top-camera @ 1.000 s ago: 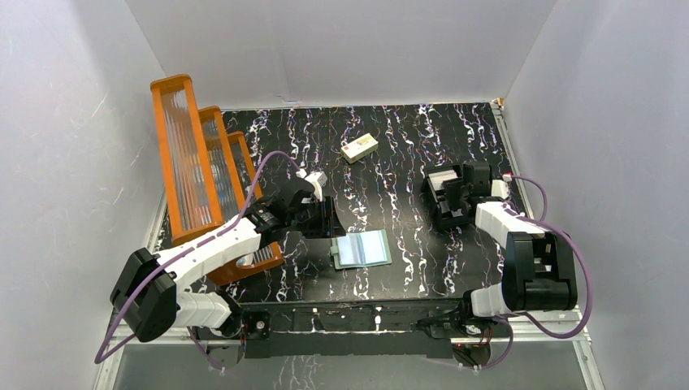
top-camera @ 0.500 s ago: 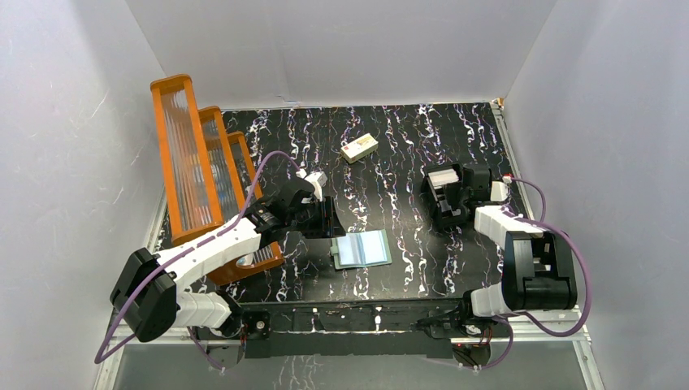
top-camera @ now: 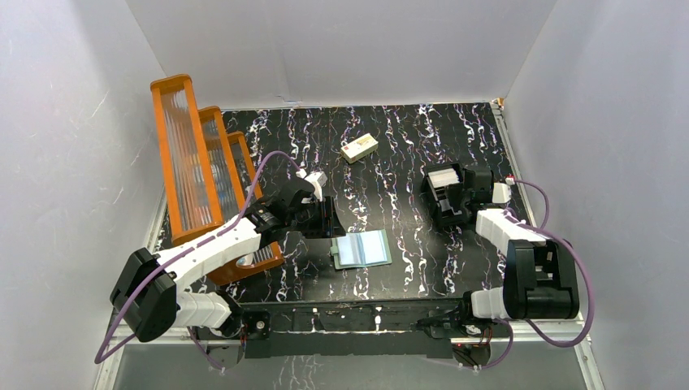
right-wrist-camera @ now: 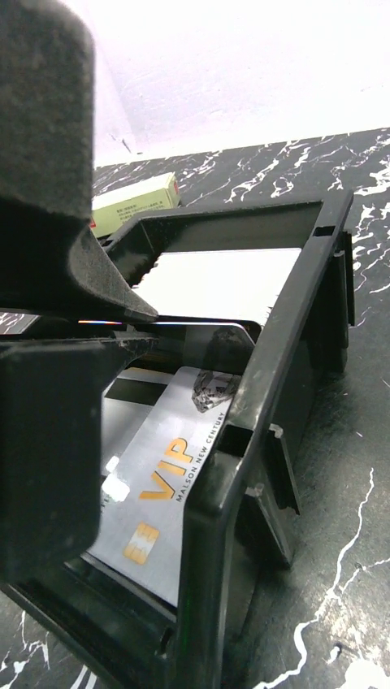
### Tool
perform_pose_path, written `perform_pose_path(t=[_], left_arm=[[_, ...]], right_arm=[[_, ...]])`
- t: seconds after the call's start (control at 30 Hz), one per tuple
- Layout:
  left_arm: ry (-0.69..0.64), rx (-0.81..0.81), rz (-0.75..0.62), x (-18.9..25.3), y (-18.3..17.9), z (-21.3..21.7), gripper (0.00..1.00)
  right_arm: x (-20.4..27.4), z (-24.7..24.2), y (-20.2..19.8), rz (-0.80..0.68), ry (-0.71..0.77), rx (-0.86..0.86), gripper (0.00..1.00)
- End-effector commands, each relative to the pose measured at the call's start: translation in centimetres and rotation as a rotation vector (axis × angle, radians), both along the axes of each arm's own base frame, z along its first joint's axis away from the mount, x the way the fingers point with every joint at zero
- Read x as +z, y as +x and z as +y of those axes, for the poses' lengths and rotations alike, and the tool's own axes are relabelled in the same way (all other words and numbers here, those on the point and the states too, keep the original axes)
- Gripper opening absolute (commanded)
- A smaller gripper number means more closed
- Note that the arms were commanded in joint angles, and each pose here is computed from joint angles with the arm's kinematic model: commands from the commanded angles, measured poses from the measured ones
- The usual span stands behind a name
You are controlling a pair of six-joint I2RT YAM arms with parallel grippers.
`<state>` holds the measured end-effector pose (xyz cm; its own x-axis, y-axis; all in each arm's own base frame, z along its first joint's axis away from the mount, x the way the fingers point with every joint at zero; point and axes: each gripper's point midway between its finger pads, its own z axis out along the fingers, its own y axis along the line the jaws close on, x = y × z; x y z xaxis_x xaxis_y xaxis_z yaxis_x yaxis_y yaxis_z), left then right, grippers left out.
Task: Put the credit cards into the card holder
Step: Pick up the credit card from the storage box.
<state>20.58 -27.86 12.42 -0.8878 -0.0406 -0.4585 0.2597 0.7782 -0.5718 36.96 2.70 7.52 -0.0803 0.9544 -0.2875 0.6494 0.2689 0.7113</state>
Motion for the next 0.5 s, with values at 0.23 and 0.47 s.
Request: perform_pose_path(t=[0.23, 0.47], left_arm=[[-0.005, -0.010, 0.002, 0.2, -0.2, 0.0, 0.44], [0.008, -0.008, 0.004, 0.0, -0.2, 0.2, 0.44]], right_arm=[[5.1, -0.6, 0.0, -0.076, -0.045, -0.006, 0.01], [7.3, -0.5, -1.5, -0.094, -0.102, 0.054, 0.00]])
